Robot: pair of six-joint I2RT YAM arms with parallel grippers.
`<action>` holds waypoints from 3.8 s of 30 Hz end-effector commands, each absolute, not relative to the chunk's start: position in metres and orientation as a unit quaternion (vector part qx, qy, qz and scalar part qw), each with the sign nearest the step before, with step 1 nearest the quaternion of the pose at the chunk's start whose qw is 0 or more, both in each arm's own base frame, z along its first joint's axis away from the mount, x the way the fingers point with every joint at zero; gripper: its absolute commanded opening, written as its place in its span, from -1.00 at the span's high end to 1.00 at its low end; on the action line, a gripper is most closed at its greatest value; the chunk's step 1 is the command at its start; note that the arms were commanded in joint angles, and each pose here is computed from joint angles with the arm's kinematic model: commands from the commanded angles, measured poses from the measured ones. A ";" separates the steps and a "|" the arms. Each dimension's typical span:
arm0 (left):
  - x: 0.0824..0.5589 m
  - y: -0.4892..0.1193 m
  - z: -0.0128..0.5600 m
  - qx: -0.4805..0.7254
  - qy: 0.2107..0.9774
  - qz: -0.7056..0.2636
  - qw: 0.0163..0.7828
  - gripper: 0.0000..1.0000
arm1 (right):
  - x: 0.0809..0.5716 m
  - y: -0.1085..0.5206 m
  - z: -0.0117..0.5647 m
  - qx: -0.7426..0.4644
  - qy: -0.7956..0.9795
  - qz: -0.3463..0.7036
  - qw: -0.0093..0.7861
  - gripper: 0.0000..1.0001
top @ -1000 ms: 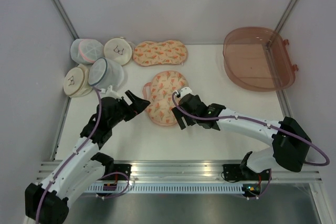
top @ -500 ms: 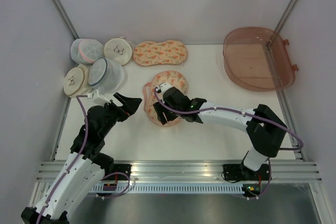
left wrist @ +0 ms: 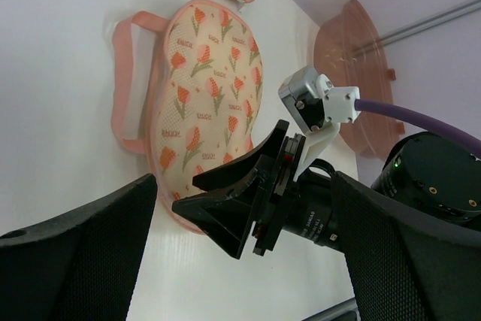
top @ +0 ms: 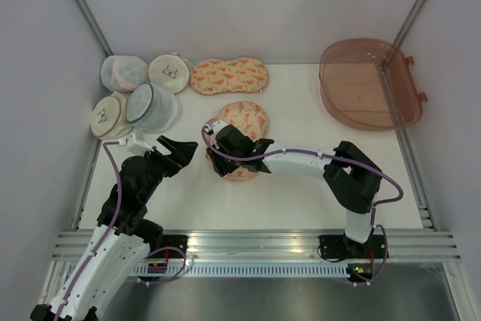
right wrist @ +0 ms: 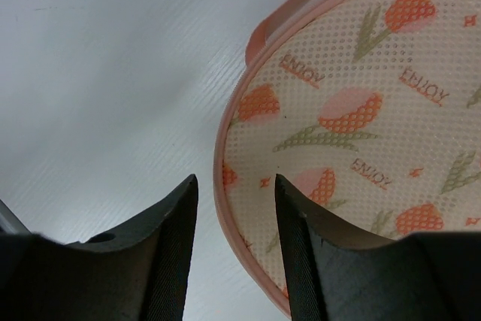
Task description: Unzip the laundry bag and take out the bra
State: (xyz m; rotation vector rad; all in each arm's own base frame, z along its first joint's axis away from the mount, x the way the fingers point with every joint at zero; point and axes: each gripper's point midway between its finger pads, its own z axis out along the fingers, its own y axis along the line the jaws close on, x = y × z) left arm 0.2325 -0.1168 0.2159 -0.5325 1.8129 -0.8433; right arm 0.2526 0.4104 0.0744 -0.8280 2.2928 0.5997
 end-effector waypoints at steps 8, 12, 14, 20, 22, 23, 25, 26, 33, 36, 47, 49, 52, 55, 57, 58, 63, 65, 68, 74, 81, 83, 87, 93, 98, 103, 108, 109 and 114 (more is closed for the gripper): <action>0.233 -0.106 0.230 -0.231 0.740 -0.338 0.534 -0.99 | 0.254 0.427 0.066 -0.321 0.867 0.223 0.311 0.22; 0.232 -0.105 0.227 -0.233 0.741 -0.335 0.534 -0.99 | 0.253 0.425 0.058 -0.326 0.871 0.204 0.306 0.87; 0.231 -0.104 0.225 -0.234 0.742 -0.333 0.533 -0.99 | 0.254 0.422 0.062 -0.324 0.870 0.202 0.311 0.99; 0.231 -0.104 0.223 -0.237 0.742 -0.332 0.531 -0.99 | 0.253 0.414 0.077 -0.322 0.865 0.200 0.329 0.99; 0.231 -0.103 0.222 -0.238 0.743 -0.331 0.530 -0.99 | 0.252 0.408 0.085 -0.319 0.863 0.200 0.337 0.99; 0.231 -0.103 0.222 -0.238 0.743 -0.331 0.531 -0.99 | 0.252 0.406 0.090 -0.315 0.862 0.201 0.343 0.99; 0.232 -0.103 0.221 -0.239 0.744 -0.330 0.529 -0.99 | 0.254 0.398 0.105 -0.302 0.859 0.200 0.363 0.99; 0.232 -0.103 0.221 -0.239 0.744 -0.330 0.530 -0.99 | 0.255 0.394 0.123 -0.289 0.854 0.206 0.382 0.99; 0.236 -0.107 0.207 -0.238 0.759 -0.322 0.514 -0.99 | 0.274 0.322 0.176 -0.119 0.849 0.155 0.490 0.99; 0.241 -0.112 0.198 -0.232 0.771 -0.319 0.500 -0.99 | 0.279 0.284 0.183 -0.061 0.843 0.113 0.522 0.99; 0.244 -0.112 0.213 -0.237 0.756 -0.328 0.515 -0.99 | 0.244 0.368 0.128 -0.250 0.851 0.241 0.395 0.29; 0.242 -0.110 0.216 -0.240 0.750 -0.332 0.520 -0.99 | 0.242 0.381 0.130 -0.268 0.843 0.255 0.390 0.14; 0.241 -0.109 0.214 -0.242 0.748 -0.333 0.520 -0.99 | 0.233 0.397 0.112 -0.303 0.841 0.263 0.362 0.05; 0.241 -0.109 0.212 -0.243 0.750 -0.332 0.518 -0.99 | 0.228 0.407 0.105 -0.325 0.839 0.263 0.348 0.04; 0.241 -0.110 0.210 -0.244 0.752 -0.331 0.516 -0.99 | 0.224 0.413 0.092 -0.338 0.842 0.255 0.336 0.03; 0.242 -0.110 0.210 -0.244 0.751 -0.331 0.516 -0.99 | 0.224 0.415 0.088 -0.341 0.843 0.252 0.332 0.04; 0.241 -0.110 0.209 -0.240 0.754 -0.330 0.515 -0.99 | 0.226 0.422 0.066 -0.349 0.851 0.223 0.323 0.07; 0.241 -0.110 0.208 -0.241 0.753 -0.329 0.516 -0.99 | 0.231 0.421 0.059 -0.345 0.856 0.199 0.329 0.15; 0.241 -0.109 0.208 -0.242 0.753 -0.329 0.517 -0.99 | 0.238 0.417 0.052 -0.343 0.860 0.174 0.335 0.23; 0.241 -0.109 0.206 -0.242 0.753 -0.329 0.515 -0.99 | 0.239 0.415 0.063 -0.343 0.856 0.171 0.347 0.26; 0.241 -0.110 0.207 -0.242 0.754 -0.331 0.513 -0.99 | 0.243 0.413 0.079 -0.346 0.847 0.161 0.370 0.28; 0.240 -0.111 0.208 -0.242 0.753 -0.333 0.513 -0.99 | 0.245 0.413 0.073 -0.348 0.849 0.154 0.368 0.34; 0.239 -0.110 0.209 -0.241 0.751 -0.334 0.515 -0.99 | 0.246 0.415 0.060 -0.351 0.851 0.147 0.361 0.50; 0.238 -0.109 0.210 -0.240 0.752 -0.334 0.516 -0.99 | 0.247 0.416 0.053 -0.352 0.852 0.144 0.359 0.63; 0.237 -0.109 0.212 -0.240 0.750 -0.335 0.517 -0.99 | 0.245 0.415 0.049 -0.353 0.854 0.144 0.355 0.68; 0.236 -0.108 0.212 -0.241 0.750 -0.334 0.518 -0.99 | 0.244 0.413 0.044 -0.354 0.856 0.143 0.349 0.87; 0.235 -0.108 0.212 -0.241 0.749 -0.334 0.519 -0.99 | 0.244 0.412 0.052 -0.349 0.856 0.145 0.354 0.99; 0.235 -0.107 0.211 -0.240 0.750 -0.332 0.519 -0.99 | 0.245 0.410 0.055 -0.345 0.855 0.140 0.360 0.99; 0.235 -0.107 0.211 -0.241 0.750 -0.332 0.519 -0.99 | 0.256 0.395 0.107 -0.300 0.845 0.142 0.420 0.99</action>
